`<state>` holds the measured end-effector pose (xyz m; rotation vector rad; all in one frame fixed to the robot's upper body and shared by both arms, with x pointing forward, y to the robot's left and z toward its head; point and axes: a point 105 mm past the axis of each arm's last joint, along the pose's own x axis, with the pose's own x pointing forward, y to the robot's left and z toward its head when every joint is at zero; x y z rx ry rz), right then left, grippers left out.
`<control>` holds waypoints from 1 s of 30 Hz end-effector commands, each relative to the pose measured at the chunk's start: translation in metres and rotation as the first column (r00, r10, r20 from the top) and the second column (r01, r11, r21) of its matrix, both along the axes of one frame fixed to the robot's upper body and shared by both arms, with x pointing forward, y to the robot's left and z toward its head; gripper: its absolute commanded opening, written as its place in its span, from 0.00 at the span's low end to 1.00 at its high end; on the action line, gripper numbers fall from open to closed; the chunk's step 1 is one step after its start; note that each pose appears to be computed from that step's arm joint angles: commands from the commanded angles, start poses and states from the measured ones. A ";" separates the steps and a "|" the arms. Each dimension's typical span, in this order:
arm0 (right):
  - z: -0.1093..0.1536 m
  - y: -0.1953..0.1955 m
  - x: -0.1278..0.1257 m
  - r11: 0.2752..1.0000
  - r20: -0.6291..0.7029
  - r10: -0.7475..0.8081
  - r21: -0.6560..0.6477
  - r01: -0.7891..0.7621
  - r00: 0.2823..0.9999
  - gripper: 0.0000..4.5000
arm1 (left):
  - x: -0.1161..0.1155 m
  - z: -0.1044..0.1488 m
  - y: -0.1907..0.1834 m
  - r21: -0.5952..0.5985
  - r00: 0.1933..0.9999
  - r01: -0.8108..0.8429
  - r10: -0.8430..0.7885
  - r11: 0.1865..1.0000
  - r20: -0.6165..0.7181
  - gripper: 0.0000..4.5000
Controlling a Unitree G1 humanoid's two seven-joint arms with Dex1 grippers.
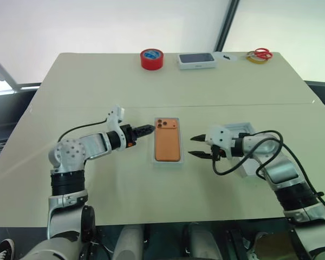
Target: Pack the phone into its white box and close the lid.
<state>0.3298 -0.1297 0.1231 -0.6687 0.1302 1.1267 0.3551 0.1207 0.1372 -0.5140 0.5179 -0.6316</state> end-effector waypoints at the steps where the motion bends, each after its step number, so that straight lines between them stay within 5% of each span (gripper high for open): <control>1: 0.016 -0.011 0.022 0.996 0.138 -0.073 -0.034 0.078 0.988 0.16 | 0.010 -0.008 0.021 0.287 0.988 -0.047 0.003 0.957 0.151 0.41; 3: 0.015 -0.016 0.031 0.991 0.182 -0.095 -0.073 0.110 0.979 0.00 | 0.011 -0.011 0.015 0.275 0.987 -0.015 -0.030 0.961 0.158 0.18; 5: 0.009 -0.020 0.037 0.984 0.210 -0.099 -0.123 0.127 0.973 0.00 | 0.010 -0.018 0.006 0.317 0.984 0.025 -0.080 0.948 0.161 0.01; 9: 0.001 -0.010 0.034 0.988 0.190 -0.066 -0.124 0.091 0.979 0.00 | 0.007 -0.042 -0.008 0.443 0.973 0.111 -0.188 0.889 0.133 0.01; 15: -0.008 -0.001 0.019 0.990 0.150 0.011 -0.141 0.010 0.989 0.00 | -0.002 -0.053 -0.049 0.458 0.914 0.311 -0.393 0.833 0.095 0.01; 20: -0.005 -0.018 0.018 0.986 0.152 -0.022 -0.162 0.046 0.988 0.00 | -0.007 -0.031 -0.105 0.333 0.845 0.444 -0.512 0.832 0.153 0.01; 30: -0.004 -0.071 0.009 0.957 0.132 -0.110 -0.252 0.141 0.985 0.00 | -0.011 -0.020 -0.163 0.302 0.767 0.543 -0.609 0.784 0.202 0.01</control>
